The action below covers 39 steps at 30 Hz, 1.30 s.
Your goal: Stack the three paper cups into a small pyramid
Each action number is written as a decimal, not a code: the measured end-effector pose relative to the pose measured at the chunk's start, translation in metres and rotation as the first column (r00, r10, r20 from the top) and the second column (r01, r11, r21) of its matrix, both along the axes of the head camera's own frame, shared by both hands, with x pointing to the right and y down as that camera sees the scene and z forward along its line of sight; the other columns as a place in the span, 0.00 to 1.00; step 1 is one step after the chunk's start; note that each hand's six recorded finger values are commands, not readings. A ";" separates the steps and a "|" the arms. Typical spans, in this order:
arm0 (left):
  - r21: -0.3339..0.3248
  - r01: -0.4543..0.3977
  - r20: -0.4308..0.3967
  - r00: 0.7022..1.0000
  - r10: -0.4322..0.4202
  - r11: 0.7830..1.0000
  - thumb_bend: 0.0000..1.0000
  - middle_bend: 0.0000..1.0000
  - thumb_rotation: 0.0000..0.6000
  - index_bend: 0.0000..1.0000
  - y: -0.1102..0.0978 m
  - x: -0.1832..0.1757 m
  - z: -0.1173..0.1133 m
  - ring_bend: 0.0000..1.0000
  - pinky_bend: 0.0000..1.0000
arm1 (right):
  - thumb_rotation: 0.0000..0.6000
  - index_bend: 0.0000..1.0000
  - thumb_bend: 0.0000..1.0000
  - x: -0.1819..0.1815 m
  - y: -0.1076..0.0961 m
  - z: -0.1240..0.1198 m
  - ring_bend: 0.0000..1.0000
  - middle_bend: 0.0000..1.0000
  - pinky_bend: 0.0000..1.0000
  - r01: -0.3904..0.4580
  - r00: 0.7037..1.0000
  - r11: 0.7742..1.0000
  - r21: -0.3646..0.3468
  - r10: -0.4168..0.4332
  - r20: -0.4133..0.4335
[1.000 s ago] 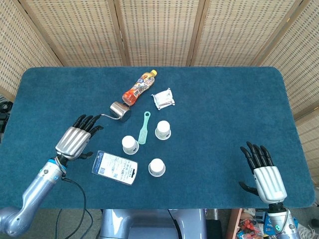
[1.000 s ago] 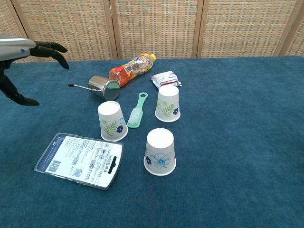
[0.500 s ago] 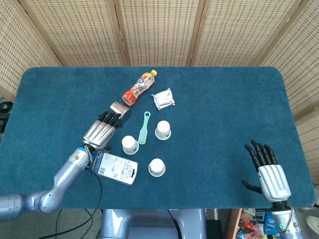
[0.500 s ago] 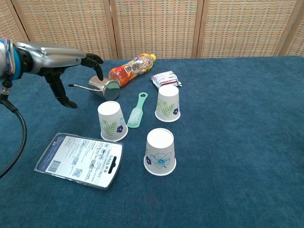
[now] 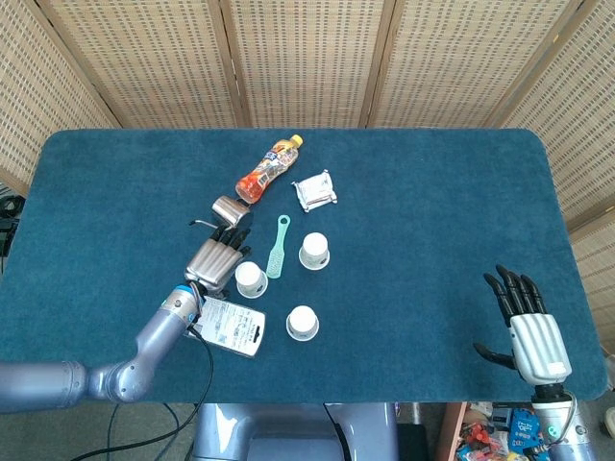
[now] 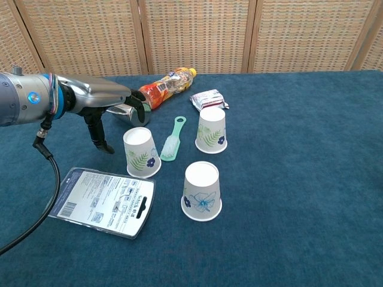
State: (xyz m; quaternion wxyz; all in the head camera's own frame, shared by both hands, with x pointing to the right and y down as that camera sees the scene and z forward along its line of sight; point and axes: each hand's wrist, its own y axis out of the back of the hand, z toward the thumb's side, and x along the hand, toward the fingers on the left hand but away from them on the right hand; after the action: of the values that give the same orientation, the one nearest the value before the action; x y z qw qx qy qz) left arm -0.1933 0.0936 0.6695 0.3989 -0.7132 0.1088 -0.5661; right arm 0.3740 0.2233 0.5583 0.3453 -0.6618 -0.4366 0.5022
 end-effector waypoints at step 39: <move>0.076 0.014 -0.076 0.997 -0.008 0.997 0.23 0.00 1.00 0.43 -0.007 0.026 -0.011 0.00 0.00 | 1.00 0.00 0.07 -0.002 0.001 0.000 0.00 0.00 0.00 0.004 1.000 1.000 -0.006 -0.004 0.012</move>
State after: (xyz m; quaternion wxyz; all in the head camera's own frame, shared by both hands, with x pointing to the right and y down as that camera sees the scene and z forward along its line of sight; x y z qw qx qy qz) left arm -0.1676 0.0869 0.6583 0.4182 -0.7178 0.1494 -0.5362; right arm 0.3720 0.2241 0.5584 0.3417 -0.6668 -0.4358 0.4987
